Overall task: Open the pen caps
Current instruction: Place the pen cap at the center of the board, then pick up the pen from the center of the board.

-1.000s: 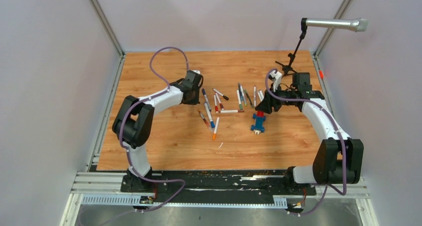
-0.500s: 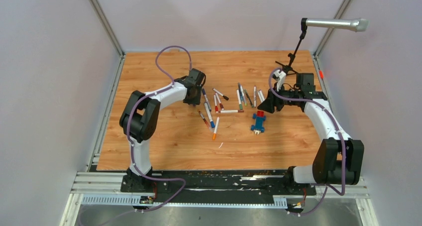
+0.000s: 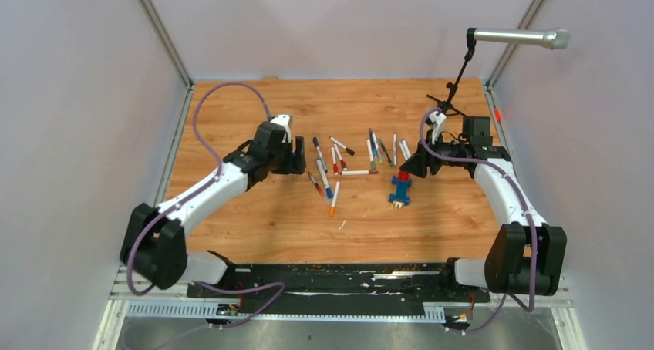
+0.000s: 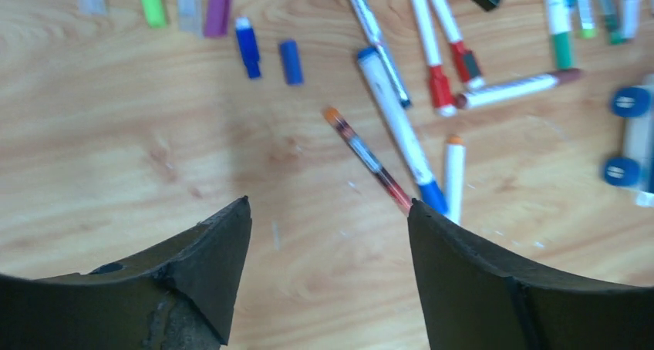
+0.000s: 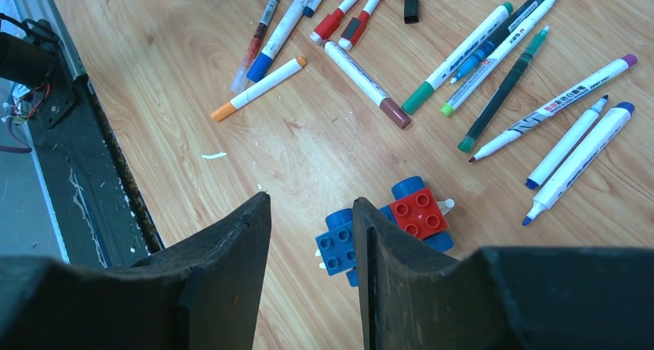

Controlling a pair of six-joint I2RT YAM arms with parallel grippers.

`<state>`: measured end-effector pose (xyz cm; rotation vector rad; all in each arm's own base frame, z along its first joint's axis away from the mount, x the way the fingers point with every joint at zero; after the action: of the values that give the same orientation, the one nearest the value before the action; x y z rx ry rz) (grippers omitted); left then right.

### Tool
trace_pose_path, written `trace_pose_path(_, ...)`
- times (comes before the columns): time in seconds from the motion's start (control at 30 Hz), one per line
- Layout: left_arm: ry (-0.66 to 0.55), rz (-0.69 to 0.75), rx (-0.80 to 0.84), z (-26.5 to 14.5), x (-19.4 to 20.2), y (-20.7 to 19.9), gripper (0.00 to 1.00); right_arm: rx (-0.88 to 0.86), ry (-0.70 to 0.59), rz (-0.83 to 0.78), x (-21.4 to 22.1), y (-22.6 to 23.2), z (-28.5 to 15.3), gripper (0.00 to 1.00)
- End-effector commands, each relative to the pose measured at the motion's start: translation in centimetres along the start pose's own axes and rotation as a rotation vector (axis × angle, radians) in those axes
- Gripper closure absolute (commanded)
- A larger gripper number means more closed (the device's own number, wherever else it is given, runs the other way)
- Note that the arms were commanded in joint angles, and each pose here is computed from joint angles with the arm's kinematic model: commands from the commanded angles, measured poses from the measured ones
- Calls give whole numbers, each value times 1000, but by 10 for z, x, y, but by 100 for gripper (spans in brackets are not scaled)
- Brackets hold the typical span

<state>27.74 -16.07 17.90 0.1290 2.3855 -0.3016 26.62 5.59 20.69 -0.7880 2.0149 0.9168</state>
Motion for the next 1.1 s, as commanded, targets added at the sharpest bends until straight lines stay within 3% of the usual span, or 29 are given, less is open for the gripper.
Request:
trace_pose_path(0.0,-86,-185,192,-17,19,-10,10,-22,-60,-87,-8,5,-5,55)
trace_pose_path(0.07,-102,-273,220,-22,30,-10,1,-19,-65,-89,-7,5,-6,55)
trace_pose_path(0.33,-29,-430,191,-22,49,-10,0,-17,-67,-83,-6,4,-6,55)
trace_pose_path(0.7,137,-395,-369,-4,41,-26,1,-21,-71,-85,-5,4,-6,55)
trace_pose_path(0.83,222,-350,-406,18,34,-39,14,-19,-72,-86,-6,5,-6,55)
trace_pose_path(0.93,219,-366,-370,33,31,-48,25,-16,-72,-86,-6,5,-7,55)
trace_pose_path(1.07,215,-369,-364,48,27,-53,33,-16,-72,-88,-6,5,-7,55)
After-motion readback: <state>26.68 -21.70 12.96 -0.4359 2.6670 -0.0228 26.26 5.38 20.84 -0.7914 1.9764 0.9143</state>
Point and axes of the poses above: each gripper's point midway between its finger pads, its own z axis out along the fingers, its own y axis along the line the jaws close on, x = y × z, the point moved 8 cm from there along -z, back along the fingers
